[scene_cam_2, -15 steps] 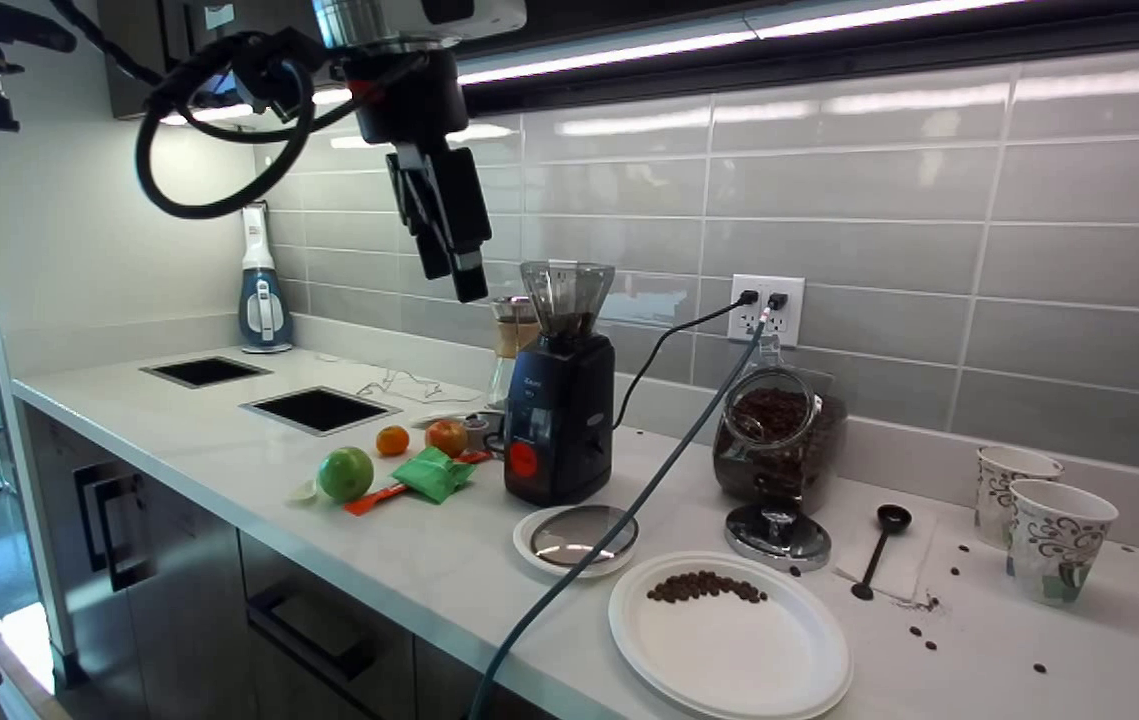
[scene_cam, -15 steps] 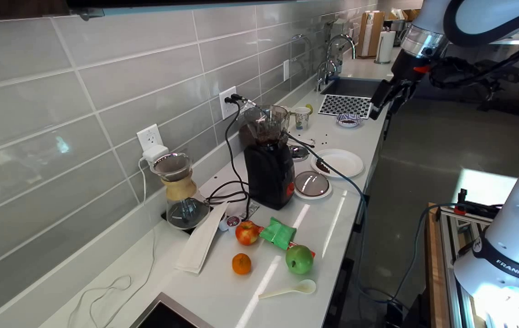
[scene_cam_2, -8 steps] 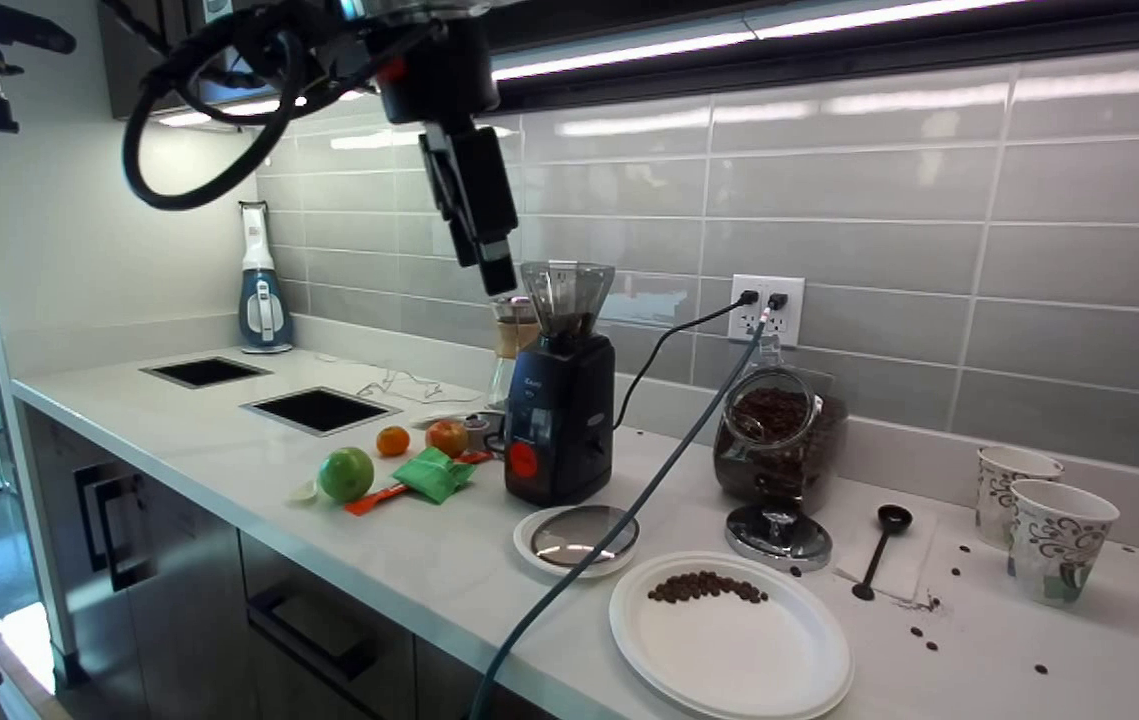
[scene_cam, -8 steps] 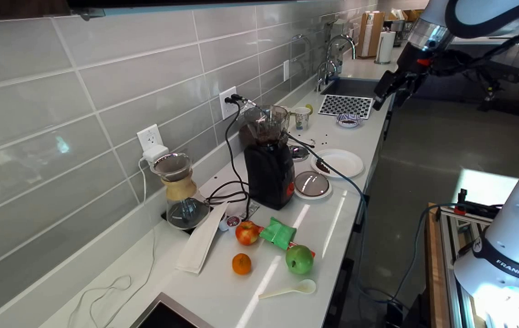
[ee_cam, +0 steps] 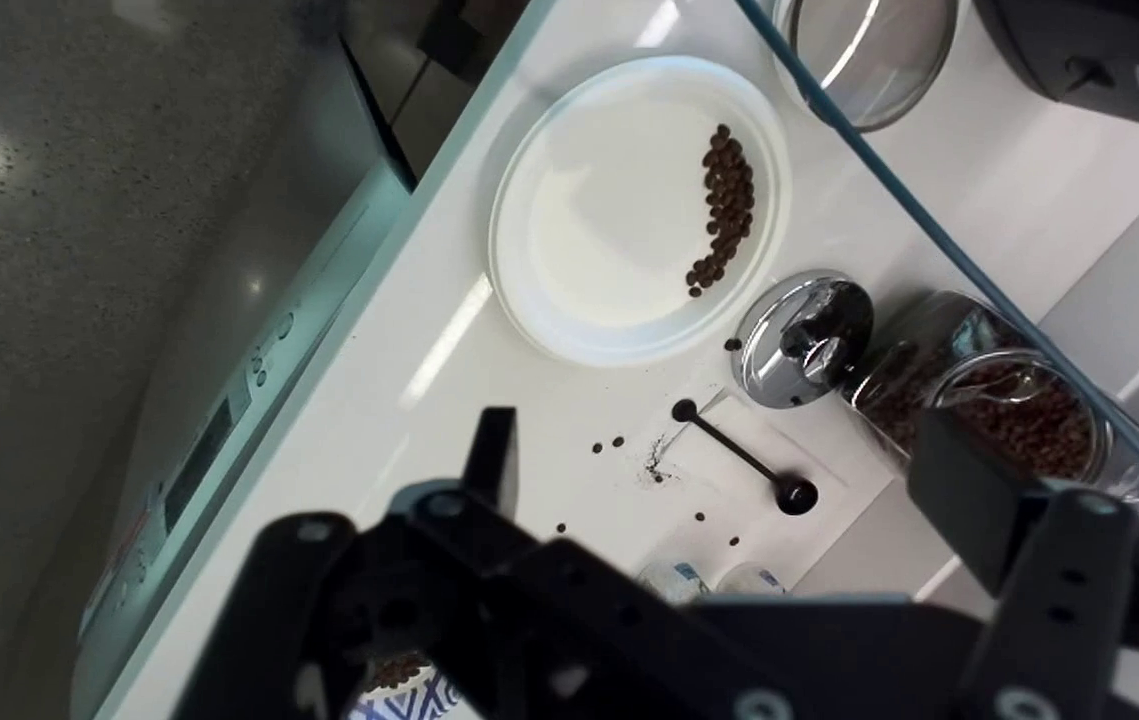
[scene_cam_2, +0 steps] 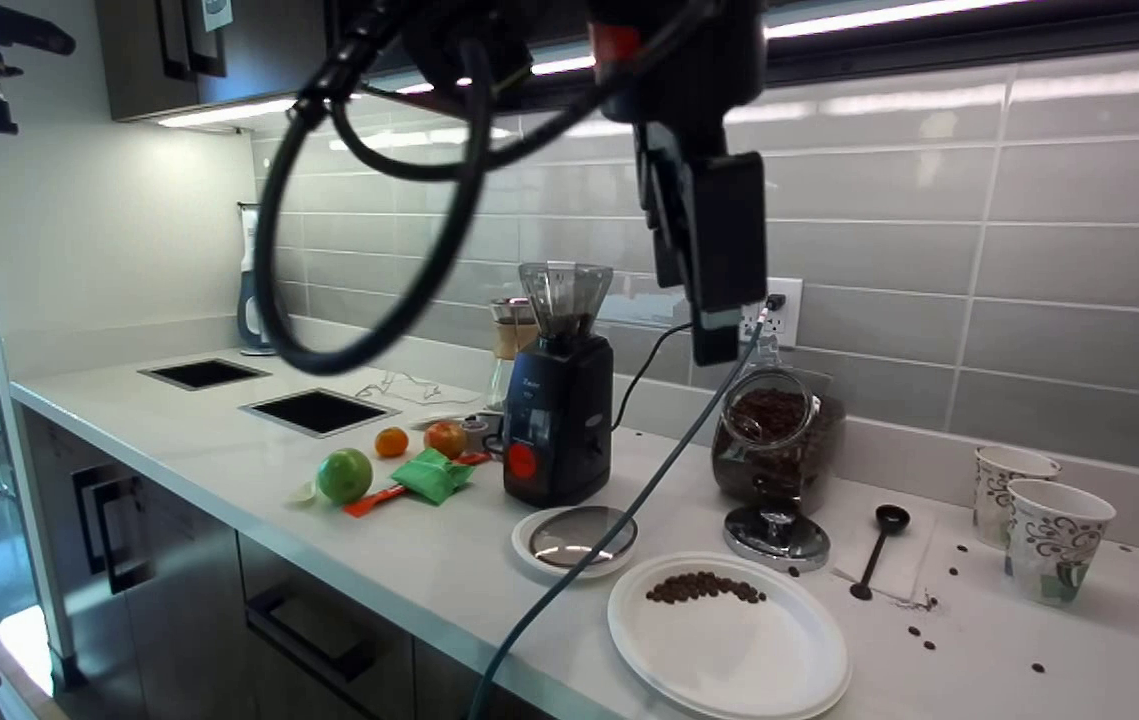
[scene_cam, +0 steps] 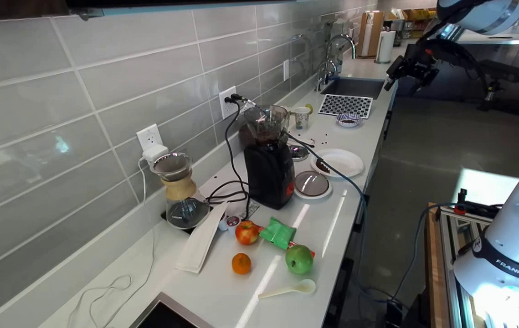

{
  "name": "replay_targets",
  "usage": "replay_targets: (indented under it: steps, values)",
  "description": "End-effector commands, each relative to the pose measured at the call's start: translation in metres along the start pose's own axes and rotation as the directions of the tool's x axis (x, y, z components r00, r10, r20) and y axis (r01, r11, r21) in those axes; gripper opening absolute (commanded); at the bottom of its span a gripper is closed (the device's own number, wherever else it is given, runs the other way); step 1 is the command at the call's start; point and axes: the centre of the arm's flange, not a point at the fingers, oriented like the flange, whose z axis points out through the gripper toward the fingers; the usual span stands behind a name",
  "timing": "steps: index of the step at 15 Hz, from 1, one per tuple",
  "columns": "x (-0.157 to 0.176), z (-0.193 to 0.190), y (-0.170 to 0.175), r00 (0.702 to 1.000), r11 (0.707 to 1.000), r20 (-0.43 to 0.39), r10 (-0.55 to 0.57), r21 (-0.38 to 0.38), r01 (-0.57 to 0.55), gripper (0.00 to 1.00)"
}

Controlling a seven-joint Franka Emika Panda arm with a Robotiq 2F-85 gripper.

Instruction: Pour the coffee beans from the white plate into the coffeemaker.

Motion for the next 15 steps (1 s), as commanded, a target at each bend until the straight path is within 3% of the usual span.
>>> replay_targets:
  steps: [1, 6, 10, 13, 15]
  values:
    - [0.061, 0.029, 0.000, 0.996, 0.998, 0.080, -0.026, 0.051, 0.022, 1.00]
    - [0.081, 0.084, -0.042, 0.962, 0.988, 0.223, -0.155, 0.034, 0.151, 1.00]
    - [0.081, 0.136, -0.033, 0.907, 0.970, 0.361, -0.216, -0.025, 0.241, 1.00]
    - [0.082, 0.159, -0.011, 0.907, 0.981, 0.387, -0.165, -0.031, 0.192, 1.00]
    - [0.067, 0.155, -0.017, 0.913, 0.978, 0.371, -0.170, -0.049, 0.203, 1.00]
